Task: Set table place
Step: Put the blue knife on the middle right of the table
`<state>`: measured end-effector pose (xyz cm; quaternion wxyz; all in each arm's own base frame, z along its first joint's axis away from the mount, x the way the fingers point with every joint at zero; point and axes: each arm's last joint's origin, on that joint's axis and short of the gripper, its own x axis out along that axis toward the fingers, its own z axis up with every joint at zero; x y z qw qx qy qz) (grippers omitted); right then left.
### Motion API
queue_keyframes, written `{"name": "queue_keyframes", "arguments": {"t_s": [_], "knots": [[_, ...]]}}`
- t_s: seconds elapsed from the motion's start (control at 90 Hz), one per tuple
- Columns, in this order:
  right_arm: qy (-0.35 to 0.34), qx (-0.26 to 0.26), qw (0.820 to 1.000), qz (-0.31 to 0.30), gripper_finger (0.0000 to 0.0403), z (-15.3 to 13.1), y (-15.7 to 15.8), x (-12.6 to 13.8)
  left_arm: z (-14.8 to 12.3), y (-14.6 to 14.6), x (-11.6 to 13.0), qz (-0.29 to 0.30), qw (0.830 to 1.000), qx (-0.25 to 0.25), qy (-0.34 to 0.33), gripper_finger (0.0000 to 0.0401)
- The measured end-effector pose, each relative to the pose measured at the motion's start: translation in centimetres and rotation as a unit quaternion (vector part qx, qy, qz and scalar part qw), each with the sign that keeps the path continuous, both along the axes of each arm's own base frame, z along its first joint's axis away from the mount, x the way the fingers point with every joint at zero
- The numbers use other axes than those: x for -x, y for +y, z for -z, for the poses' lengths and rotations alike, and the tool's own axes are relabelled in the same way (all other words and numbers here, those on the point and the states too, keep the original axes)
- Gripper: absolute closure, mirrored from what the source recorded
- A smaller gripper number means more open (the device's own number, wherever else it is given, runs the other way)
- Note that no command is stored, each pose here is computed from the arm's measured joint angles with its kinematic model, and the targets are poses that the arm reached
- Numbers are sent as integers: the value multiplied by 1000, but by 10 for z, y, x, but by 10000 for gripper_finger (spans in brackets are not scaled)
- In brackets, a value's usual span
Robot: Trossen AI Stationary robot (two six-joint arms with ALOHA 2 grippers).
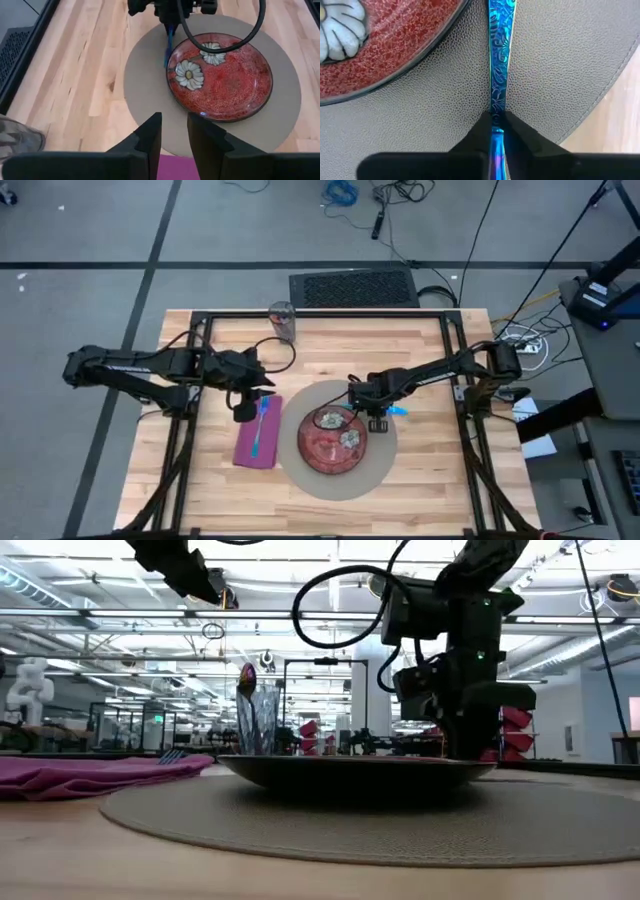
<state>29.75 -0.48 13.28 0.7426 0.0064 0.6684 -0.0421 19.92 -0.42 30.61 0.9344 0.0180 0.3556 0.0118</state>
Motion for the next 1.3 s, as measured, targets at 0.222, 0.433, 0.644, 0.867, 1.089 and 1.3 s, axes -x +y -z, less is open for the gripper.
{"name": "queue_keyframes", "arguments": {"t_s": [0.222,0.433,0.644,0.867,1.089,1.3], "knots": [[-18,12,1000,10,399,-8,-1,1,0,0,0,0,1000,0,0,321],[-31,34,999,23,399,-27,-4,9,0,0,0,-1,1000,-1,-1,321],[-32,32,999,23,400,-37,-4,16,0,0,0,-2,1000,-1,-3,321],[3,36,999,18,401,-45,0,28,0,0,0,-2,1000,-1,-3,321],[7,-18,999,30,398,-48,2,31,-1,0,-1,-2,1000,-1,-4,321],[25,-19,998,57,330,-44,-5,37,-1,-2,-1,2,1000,2,-5,321]]}}
